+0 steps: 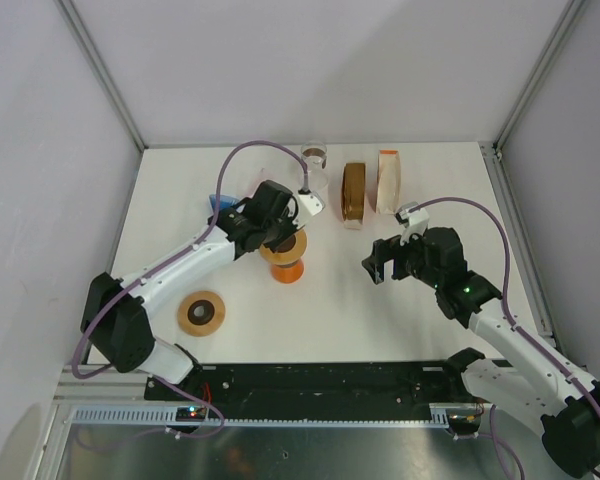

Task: Place the coffee filter in the dripper

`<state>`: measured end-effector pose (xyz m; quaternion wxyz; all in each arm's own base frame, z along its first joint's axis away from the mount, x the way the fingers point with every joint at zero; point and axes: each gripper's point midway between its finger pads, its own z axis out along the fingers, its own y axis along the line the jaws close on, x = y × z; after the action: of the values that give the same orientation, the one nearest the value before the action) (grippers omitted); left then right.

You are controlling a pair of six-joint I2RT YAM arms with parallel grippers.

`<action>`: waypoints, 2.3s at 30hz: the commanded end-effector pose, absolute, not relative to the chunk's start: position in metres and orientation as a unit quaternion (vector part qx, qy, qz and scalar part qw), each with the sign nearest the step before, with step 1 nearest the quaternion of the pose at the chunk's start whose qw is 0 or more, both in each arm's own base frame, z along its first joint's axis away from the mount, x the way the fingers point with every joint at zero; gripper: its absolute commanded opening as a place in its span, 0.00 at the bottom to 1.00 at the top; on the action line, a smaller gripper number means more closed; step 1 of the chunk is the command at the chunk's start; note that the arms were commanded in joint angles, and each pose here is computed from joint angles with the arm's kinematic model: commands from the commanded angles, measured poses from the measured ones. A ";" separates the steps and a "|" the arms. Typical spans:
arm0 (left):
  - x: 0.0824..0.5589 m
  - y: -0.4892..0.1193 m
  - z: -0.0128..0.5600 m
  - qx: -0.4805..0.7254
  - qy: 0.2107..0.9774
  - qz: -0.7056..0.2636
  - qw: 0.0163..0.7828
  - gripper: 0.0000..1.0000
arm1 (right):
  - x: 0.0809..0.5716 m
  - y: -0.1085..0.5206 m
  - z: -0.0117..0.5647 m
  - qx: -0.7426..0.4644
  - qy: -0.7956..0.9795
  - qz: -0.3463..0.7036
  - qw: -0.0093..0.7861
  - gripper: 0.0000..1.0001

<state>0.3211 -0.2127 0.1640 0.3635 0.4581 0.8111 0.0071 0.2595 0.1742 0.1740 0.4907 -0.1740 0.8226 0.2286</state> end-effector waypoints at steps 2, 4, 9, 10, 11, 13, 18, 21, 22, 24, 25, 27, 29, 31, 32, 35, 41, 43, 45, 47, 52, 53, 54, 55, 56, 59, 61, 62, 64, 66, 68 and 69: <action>0.326 -0.226 0.180 0.458 0.800 -0.010 0.389 0.00 | 0.264 0.176 0.192 -0.177 0.810 0.230 0.510 0.99; 0.326 -0.226 0.180 0.458 0.800 -0.012 0.388 0.00 | 0.265 0.177 0.192 -0.177 0.809 0.230 0.510 0.99; 0.326 -0.225 0.176 0.459 0.801 -0.006 0.384 0.00 | 0.265 0.178 0.191 -0.178 0.810 0.232 0.508 0.99; 0.326 -0.225 0.174 0.460 0.801 -0.005 0.382 0.00 | 0.266 0.178 0.191 -0.178 0.810 0.232 0.508 0.99; 0.326 -0.225 0.173 0.460 0.802 -0.004 0.380 0.00 | 0.266 0.178 0.190 -0.178 0.810 0.232 0.508 0.99; 0.327 -0.225 0.172 0.460 0.803 -0.004 0.379 0.01 | 0.265 0.179 0.191 -0.178 0.810 0.233 0.507 0.99; 0.325 -0.228 0.176 0.458 0.801 -0.015 0.384 0.16 | 0.265 0.178 0.190 -0.179 0.811 0.232 0.507 0.99; 0.326 -0.228 0.185 0.453 0.799 -0.017 0.394 0.30 | 0.264 0.177 0.191 -0.178 0.811 0.231 0.508 0.99; 0.327 -0.227 0.188 0.451 0.799 -0.014 0.398 0.34 | 0.264 0.177 0.191 -0.178 0.810 0.231 0.509 0.99; 0.329 -0.226 0.198 0.446 0.796 -0.011 0.410 0.41 | 0.264 0.177 0.191 -0.178 0.810 0.231 0.508 0.99; 0.330 -0.226 0.205 0.444 0.792 -0.010 0.418 0.43 | 0.264 0.177 0.191 -0.177 0.810 0.231 0.508 0.99; 0.331 -0.226 0.220 0.439 0.786 -0.009 0.435 0.48 | 0.264 0.177 0.191 -0.176 0.811 0.232 0.508 1.00; 0.333 -0.224 0.236 0.434 0.779 -0.006 0.453 0.53 | 0.264 0.178 0.191 -0.176 0.810 0.234 0.507 0.99; 0.334 -0.221 0.253 0.427 0.772 -0.004 0.470 0.62 | 0.264 0.179 0.191 -0.176 0.810 0.237 0.506 0.99; 0.335 -0.219 0.259 0.421 0.771 -0.004 0.477 0.67 | 0.264 0.180 0.191 -0.177 0.810 0.238 0.506 0.99; 0.346 -0.207 0.280 0.382 0.777 -0.008 0.500 0.76 | 0.264 0.181 0.192 -0.177 0.809 0.240 0.506 0.99; 0.393 -0.151 0.306 0.190 0.824 -0.030 0.533 0.78 | 0.265 0.181 0.191 -0.176 0.809 0.241 0.506 0.99; 0.411 -0.132 0.308 0.124 0.830 -0.037 0.543 0.79 | 0.265 0.183 0.190 -0.177 0.810 0.243 0.504 0.99; 0.429 -0.113 0.302 0.060 0.834 -0.041 0.547 0.79 | 0.265 0.184 0.188 -0.176 0.812 0.245 0.500 0.99; 0.447 -0.095 0.288 0.003 0.842 -0.041 0.538 0.78 | 0.265 0.184 0.186 -0.174 0.814 0.245 0.497 0.99; 0.487 -0.059 0.247 -0.094 0.856 -0.025 0.507 0.77 | 0.265 0.184 0.179 -0.175 0.821 0.240 0.488 0.99; 0.497 -0.050 0.237 -0.108 0.859 -0.017 0.501 0.77 | 0.265 0.184 0.178 -0.176 0.822 0.238 0.486 0.99; 0.506 -0.043 0.231 -0.120 0.859 -0.011 0.497 0.77 | 0.266 0.184 0.177 -0.176 0.823 0.236 0.486 0.99; 0.516 -0.033 0.222 -0.134 0.860 -0.009 0.491 0.77 | 0.267 0.183 0.176 -0.176 0.824 0.234 0.485 0.99; 0.524 -0.025 0.215 -0.146 0.861 -0.009 0.487 0.77 | 0.267 0.183 0.175 -0.176 0.825 0.232 0.485 0.99; 0.541 0.001 0.189 -0.183 0.866 -0.011 0.466 0.74 | 0.269 0.182 0.173 -0.174 0.826 0.228 0.485 0.99; 0.546 0.010 0.174 -0.192 0.870 -0.009 0.454 0.73 | 0.270 0.182 0.172 -0.173 0.828 0.225 0.484 0.99; 0.547 0.010 0.169 -0.190 0.873 -0.009 0.449 0.73 | 0.271 0.182 0.171 -0.173 0.829 0.224 0.483 0.99; 0.549 0.007 0.158 -0.181 0.880 -0.018 0.439 0.72 | 0.272 0.182 0.169 -0.175 0.829 0.221 0.482 1.00; 0.552 -0.001 0.149 -0.168 0.887 -0.035 0.430 0.72 | 0.274 0.182 0.167 -0.177 0.830 0.217 0.482 0.99; 0.554 -0.005 0.142 -0.161 0.891 -0.046 0.423 0.71 | 0.276 0.182 0.164 -0.177 0.832 0.214 0.480 0.99; 0.556 -0.007 0.139 -0.158 0.893 -0.049 0.420 0.71 | 0.277 0.182 0.163 -0.177 0.833 0.214 0.479 0.99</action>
<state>0.5344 0.0169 0.1172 0.3918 -0.1750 0.9033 -0.0007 0.2625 0.1783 0.1448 0.4497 -0.1768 0.8481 0.2174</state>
